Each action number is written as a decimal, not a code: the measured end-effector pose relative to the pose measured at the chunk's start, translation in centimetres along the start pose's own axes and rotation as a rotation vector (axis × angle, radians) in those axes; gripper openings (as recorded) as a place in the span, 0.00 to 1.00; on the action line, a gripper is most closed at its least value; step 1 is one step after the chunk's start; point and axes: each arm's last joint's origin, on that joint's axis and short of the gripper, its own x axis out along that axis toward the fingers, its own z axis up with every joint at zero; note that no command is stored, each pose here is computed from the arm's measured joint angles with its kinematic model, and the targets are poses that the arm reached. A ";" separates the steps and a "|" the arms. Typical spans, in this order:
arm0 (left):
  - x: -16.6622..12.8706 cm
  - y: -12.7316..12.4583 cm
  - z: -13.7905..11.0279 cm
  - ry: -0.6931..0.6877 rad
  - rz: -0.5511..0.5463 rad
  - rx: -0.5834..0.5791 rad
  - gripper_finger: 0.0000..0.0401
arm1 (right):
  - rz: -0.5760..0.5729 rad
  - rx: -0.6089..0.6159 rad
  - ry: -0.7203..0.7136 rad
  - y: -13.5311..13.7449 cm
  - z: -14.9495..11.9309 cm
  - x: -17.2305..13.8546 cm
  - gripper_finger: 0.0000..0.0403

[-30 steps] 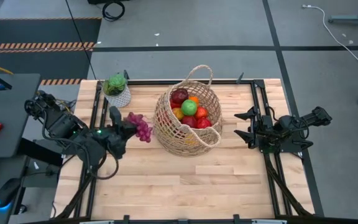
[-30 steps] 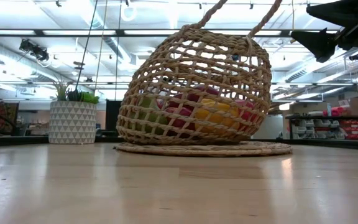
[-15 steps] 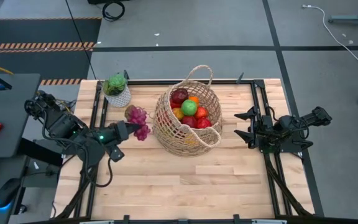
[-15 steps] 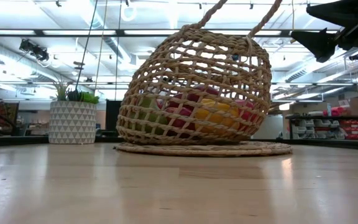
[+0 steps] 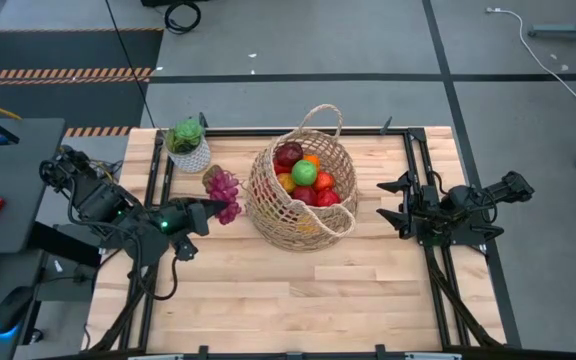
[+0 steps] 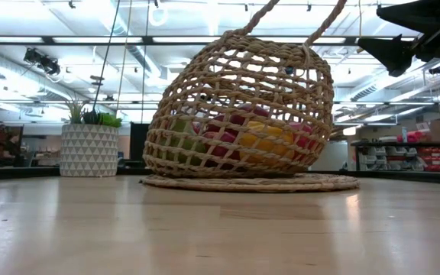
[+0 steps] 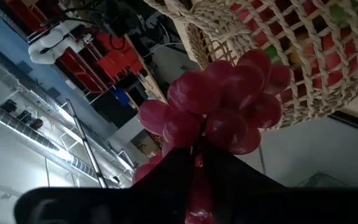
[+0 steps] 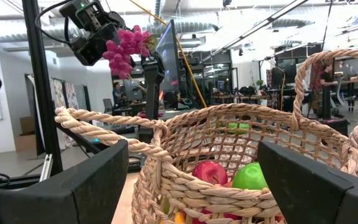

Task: Build produce basket
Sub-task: Put the red grapes into the brown basket

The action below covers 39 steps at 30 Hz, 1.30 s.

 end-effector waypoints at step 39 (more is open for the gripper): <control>0.0 0.0 0.4 -0.072 -0.127 -2.072 0.13 | 0.000 0.000 0.000 0.0 0.0 0.0 0.89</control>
